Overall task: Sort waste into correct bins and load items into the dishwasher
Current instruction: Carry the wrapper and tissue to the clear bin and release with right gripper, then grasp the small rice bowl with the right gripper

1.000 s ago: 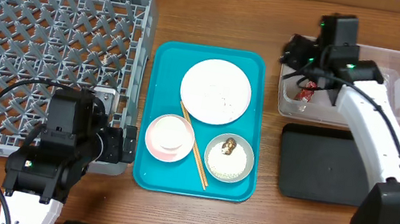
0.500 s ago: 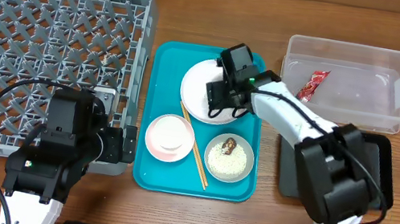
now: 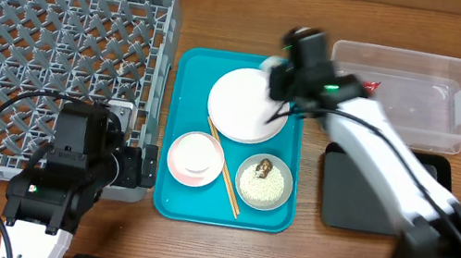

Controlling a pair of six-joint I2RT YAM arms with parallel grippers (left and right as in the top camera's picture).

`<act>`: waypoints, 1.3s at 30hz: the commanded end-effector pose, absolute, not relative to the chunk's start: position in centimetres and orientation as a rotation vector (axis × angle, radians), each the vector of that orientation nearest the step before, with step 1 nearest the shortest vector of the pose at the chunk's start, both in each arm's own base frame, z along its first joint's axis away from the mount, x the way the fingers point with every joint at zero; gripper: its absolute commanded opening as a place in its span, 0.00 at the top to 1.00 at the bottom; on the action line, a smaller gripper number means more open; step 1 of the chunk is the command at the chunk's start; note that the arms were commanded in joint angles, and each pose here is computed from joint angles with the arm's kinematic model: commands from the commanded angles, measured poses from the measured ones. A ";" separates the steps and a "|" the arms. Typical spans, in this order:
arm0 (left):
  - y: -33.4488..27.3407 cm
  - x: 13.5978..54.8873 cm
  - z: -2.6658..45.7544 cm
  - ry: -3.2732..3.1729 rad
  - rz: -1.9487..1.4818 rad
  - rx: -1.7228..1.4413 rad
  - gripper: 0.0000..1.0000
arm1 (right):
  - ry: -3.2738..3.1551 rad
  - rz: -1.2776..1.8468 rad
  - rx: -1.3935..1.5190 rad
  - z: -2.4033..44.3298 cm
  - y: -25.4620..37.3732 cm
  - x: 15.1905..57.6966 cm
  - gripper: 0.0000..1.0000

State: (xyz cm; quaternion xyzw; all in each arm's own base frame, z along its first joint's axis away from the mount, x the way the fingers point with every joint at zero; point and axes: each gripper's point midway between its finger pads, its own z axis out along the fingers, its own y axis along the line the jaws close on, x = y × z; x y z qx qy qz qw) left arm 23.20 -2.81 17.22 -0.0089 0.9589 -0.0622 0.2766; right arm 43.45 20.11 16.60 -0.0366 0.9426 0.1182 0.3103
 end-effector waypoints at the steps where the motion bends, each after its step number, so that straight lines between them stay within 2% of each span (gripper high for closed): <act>1: -3.2 23.6 18.3 2.545 -0.195 -0.022 0.00 | 2.430 0.229 0.255 19.8 12.9 44.5 0.93; 3: -3.2 23.6 18.3 2.545 -0.194 -0.021 0.00 | 2.465 0.193 0.416 18.6 9.6 44.3 0.91; 5: -3.2 23.6 18.3 2.545 -0.195 -0.022 0.00 | 2.487 0.155 0.586 16.9 6.0 44.4 0.74; 7: -3.2 23.6 18.3 2.545 -0.195 -0.021 0.00 | 2.471 0.142 0.643 16.3 4.0 45.1 0.65; 8: -3.2 23.6 18.3 2.545 -0.195 -0.021 0.00 | 2.454 0.146 0.658 16.4 3.4 45.5 0.53; 9: -3.2 23.6 18.3 2.545 -0.195 -0.022 0.00 | 2.424 0.155 0.667 17.0 2.9 46.0 0.32; 10: -3.2 23.6 18.3 2.545 -0.195 -0.022 0.00 | 2.414 0.160 0.663 17.4 2.8 46.1 0.26; 12: -3.2 23.6 18.3 2.545 -0.195 -0.022 0.00 | 2.415 0.218 0.590 18.8 3.6 46.1 0.21; 14: -3.2 23.6 18.3 2.544 -0.194 -0.021 0.00 | 2.478 0.433 0.286 21.6 7.3 43.6 0.17; 15: -3.2 23.6 18.3 2.544 -0.194 -0.021 0.00 | 2.506 0.479 0.221 22.0 8.1 42.3 0.17; 16: -3.2 23.6 18.3 2.545 -0.194 -0.021 0.00 | 2.593 0.534 0.177 21.9 8.8 39.3 0.19; 19: -3.2 23.6 18.3 2.544 -0.194 -0.021 0.00 | 2.728 0.566 0.108 21.0 9.9 35.1 0.21; 25: -3.2 23.6 18.3 2.544 -0.194 -0.021 0.00 | 2.783 0.547 -0.174 20.0 15.2 28.1 0.24; 28: -3.2 23.6 18.3 2.544 -0.194 -0.021 0.00 | 2.809 0.508 -0.356 18.1 18.1 25.7 0.25; 34: -3.2 23.6 18.3 2.546 -0.195 -0.022 0.00 | 2.825 0.531 -0.676 13.4 24.8 21.8 0.40; 39: -3.2 23.5 18.2 2.548 -0.194 -0.021 0.00 | 2.875 0.416 -0.707 8.8 27.8 21.0 0.40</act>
